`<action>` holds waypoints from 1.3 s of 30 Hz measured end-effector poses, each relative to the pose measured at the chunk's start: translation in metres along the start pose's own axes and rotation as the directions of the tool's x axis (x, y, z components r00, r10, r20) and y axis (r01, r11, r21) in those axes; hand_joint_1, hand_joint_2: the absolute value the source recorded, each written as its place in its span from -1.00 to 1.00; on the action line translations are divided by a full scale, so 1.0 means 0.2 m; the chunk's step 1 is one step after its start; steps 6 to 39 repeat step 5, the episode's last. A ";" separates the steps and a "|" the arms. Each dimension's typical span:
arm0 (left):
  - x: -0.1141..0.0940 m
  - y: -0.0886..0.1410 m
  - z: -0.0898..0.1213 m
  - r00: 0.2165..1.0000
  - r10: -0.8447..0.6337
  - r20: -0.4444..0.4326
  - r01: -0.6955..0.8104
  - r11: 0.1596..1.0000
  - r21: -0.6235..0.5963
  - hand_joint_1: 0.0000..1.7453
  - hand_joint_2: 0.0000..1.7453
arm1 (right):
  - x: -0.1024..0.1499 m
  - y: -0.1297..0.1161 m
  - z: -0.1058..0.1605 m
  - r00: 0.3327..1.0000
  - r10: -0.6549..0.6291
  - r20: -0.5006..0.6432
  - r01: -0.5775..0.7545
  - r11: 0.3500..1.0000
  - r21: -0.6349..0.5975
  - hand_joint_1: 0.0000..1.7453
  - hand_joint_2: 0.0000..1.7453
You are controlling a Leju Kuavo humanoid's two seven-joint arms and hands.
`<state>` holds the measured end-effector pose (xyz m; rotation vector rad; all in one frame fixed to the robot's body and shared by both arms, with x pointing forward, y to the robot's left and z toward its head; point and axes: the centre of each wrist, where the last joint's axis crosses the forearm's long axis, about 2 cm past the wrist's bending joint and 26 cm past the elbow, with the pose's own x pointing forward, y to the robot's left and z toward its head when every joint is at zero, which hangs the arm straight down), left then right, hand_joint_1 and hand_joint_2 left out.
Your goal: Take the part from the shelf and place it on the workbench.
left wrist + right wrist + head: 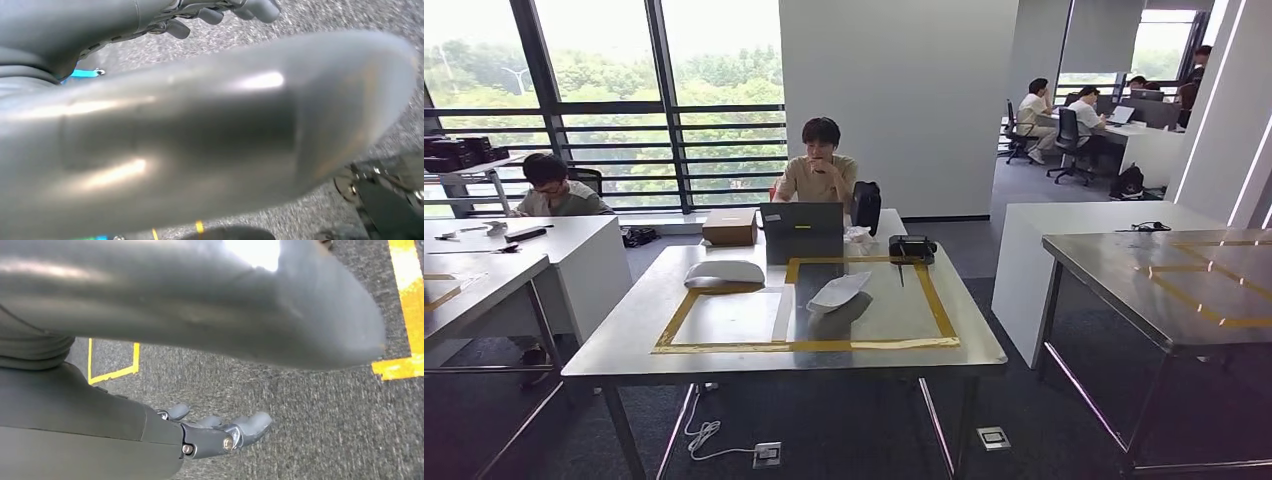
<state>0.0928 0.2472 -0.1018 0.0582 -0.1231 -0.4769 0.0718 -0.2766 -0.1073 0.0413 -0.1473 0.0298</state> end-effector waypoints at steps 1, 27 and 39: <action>0.00 0.00 0.00 1.000 -0.008 0.000 0.008 1.000 -0.001 -1.00 -1.00 | 0.01 0.01 0.00 1.000 0.005 0.004 -0.005 1.000 0.004 -1.00 -0.50; 0.02 0.00 0.00 0.999 -0.036 0.009 0.036 0.999 0.000 -1.00 -1.00 | 0.05 0.06 0.00 0.999 0.041 0.025 -0.041 0.999 0.015 -1.00 1.00; 0.02 0.00 0.00 0.999 -0.036 0.009 0.036 0.999 0.000 -1.00 -1.00 | 0.05 0.06 0.00 0.999 0.041 0.025 -0.041 0.999 0.015 -1.00 1.00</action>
